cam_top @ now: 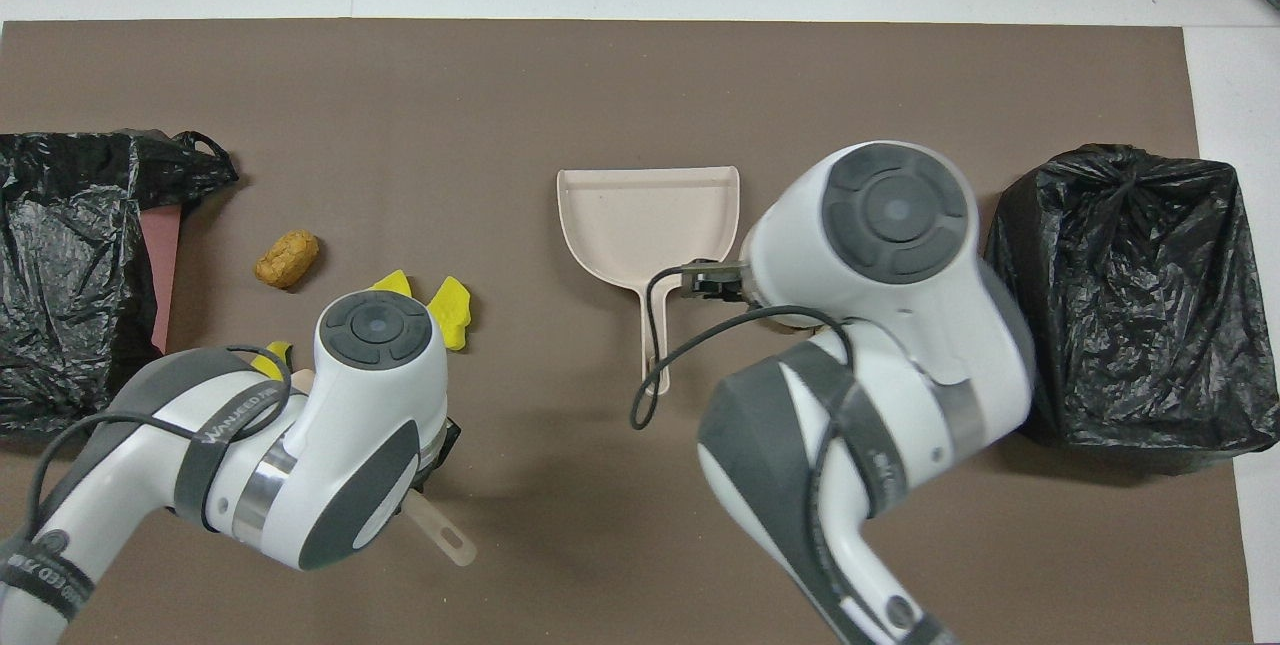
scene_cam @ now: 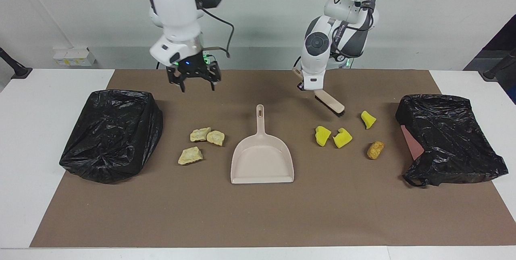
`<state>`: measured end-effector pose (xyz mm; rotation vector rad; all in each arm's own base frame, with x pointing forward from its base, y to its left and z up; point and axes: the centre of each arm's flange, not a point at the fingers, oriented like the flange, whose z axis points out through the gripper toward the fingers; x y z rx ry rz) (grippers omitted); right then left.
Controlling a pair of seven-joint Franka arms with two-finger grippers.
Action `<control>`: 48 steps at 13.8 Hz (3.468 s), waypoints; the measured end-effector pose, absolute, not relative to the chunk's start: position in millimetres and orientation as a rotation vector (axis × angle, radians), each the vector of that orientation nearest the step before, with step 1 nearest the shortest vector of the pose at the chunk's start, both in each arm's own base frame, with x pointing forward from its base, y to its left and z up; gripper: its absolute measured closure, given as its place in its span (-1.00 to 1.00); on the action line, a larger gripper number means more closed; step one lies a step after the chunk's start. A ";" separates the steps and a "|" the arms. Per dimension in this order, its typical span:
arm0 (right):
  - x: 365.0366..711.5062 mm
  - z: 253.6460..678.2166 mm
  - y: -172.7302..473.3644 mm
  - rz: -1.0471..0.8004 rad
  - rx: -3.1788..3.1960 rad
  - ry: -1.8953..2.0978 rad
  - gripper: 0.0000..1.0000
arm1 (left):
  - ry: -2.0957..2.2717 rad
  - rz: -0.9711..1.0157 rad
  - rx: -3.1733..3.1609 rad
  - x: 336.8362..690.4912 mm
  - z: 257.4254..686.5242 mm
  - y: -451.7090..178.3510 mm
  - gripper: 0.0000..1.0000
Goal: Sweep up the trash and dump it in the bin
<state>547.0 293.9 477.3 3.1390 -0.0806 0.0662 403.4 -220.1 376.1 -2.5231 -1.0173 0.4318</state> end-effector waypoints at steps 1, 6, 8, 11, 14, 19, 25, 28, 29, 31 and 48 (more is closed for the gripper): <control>546.1 460.8 309.7 0.060 3.135 -0.094 -1.00 | -1.034 0.449 -2.502 406.1 375.5 -209.8 0.50; 532.4 391.9 366.8 0.013 3.104 -0.125 -1.00 | -0.962 0.470 -2.497 415.3 365.5 -166.5 0.50; 531.2 363.7 376.4 -0.005 3.094 -0.108 -1.00 | -0.921 0.462 -2.520 414.0 354.9 -140.8 0.50; 529.3 341.1 374.9 -0.024 3.082 -0.108 -0.95 | -0.883 0.438 -2.585 412.0 342.7 -108.3 0.50; 528.4 340.4 374.7 -0.029 3.084 -0.110 -0.37 | -0.766 0.416 -2.683 415.3 340.1 -99.8 0.50; 532.1 355.9 372.6 -0.033 3.134 0.028 0.36 | -0.537 0.395 -2.876 423.0 343.3 -118.3 0.50; 553.2 431.1 290.0 -0.025 3.065 0.868 0.36 | -0.293 0.310 -3.050 424.1 347.7 -172.3 0.50; 536.4 419.9 282.6 -0.038 2.798 1.335 0.36 | -0.250 0.314 -3.057 431.7 358.7 -175.6 0.50; 534.1 412.4 280.2 -0.046 2.712 1.491 0.36 | -0.243 0.318 -3.061 437.6 367.2 -172.9 0.50; 531.2 397.5 274.8 -0.061 2.574 1.695 0.36 | -0.257 0.306 -3.074 453.7 387.3 -158.3 0.50; 486.6 347.1 338.1 -0.034 2.472 1.821 0.36 | 0.095 0.240 -3.057 552.4 339.6 -9.5 0.50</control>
